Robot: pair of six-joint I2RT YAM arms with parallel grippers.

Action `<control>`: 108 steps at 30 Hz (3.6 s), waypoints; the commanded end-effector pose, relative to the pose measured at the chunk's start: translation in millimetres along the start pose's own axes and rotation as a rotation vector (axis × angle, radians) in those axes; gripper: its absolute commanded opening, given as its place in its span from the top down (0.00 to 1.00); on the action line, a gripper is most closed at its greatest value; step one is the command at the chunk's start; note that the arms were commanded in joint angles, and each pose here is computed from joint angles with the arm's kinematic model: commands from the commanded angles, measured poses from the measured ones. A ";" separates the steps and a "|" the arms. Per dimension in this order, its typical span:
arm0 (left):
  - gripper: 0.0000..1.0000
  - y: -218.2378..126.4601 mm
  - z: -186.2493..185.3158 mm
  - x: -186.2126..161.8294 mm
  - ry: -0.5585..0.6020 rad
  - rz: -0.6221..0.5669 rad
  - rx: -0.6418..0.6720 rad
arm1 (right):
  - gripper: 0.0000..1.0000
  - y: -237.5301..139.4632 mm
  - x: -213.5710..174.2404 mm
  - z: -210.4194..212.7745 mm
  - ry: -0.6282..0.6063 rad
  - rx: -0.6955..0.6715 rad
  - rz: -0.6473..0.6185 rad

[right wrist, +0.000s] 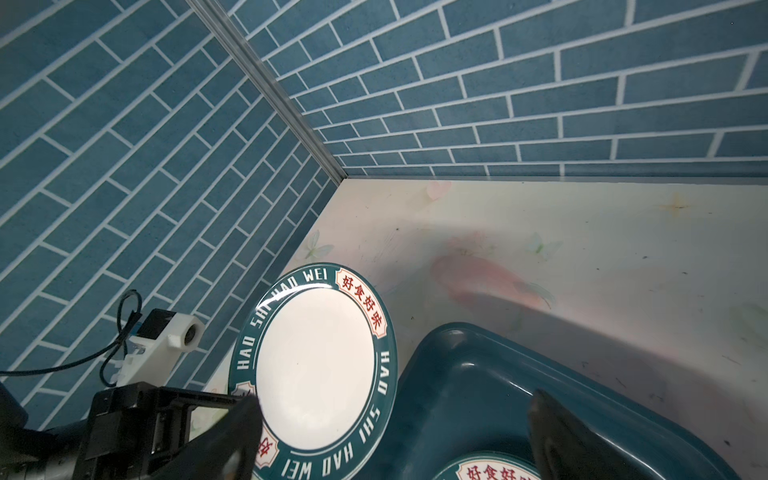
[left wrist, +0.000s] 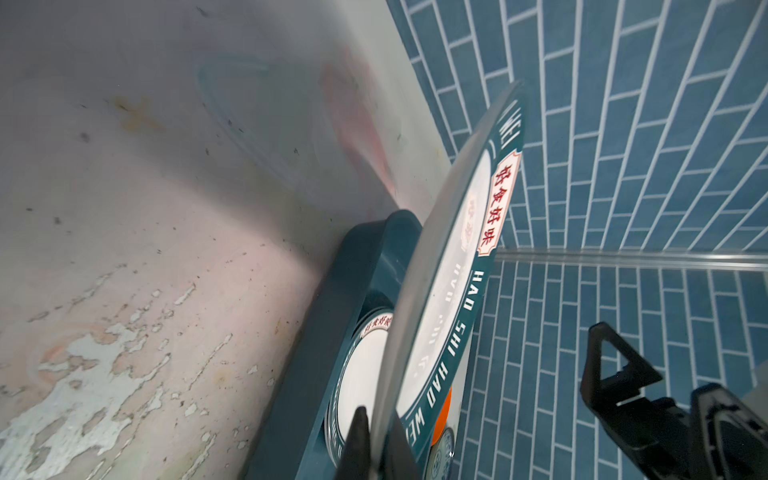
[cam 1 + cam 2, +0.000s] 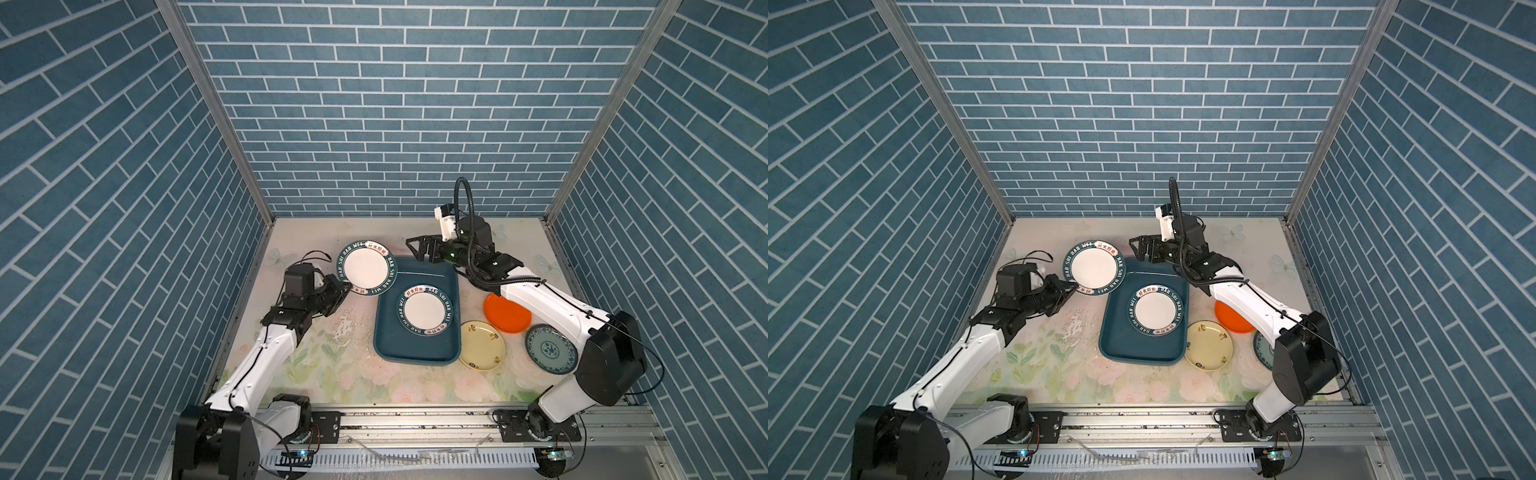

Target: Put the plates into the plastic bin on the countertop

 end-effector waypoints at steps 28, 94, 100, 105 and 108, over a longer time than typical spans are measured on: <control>0.97 102.5 -26.2 -115.2 0.307 0.679 0.128 | 0.01 -96.5 -33.4 -110.2 0.207 -0.545 -0.048; 0.56 123.9 16.3 -105.2 0.281 0.646 0.250 | 0.01 -72.1 -65.7 -115.6 0.282 -0.485 0.052; 0.41 123.2 10.1 -100.3 0.301 0.635 0.276 | 0.01 -64.6 -83.0 -119.7 0.369 -0.465 0.063; 0.34 116.5 13.9 -84.8 0.374 0.561 0.411 | 0.01 -60.1 -94.0 -123.1 0.395 -0.453 0.072; 0.30 117.2 0.7 -77.6 0.391 0.508 0.367 | 0.01 -53.7 -100.5 -124.9 0.421 -0.444 0.091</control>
Point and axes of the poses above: each gripper's point midway between its finger pads, its own y axis out along the fingers, its own z axis along the line the jaws close on, x = y × z, the point moved 3 cm from there along -y, back along the fingers, and after that the axes turned 1 degree about y, right-handed, at the moved point
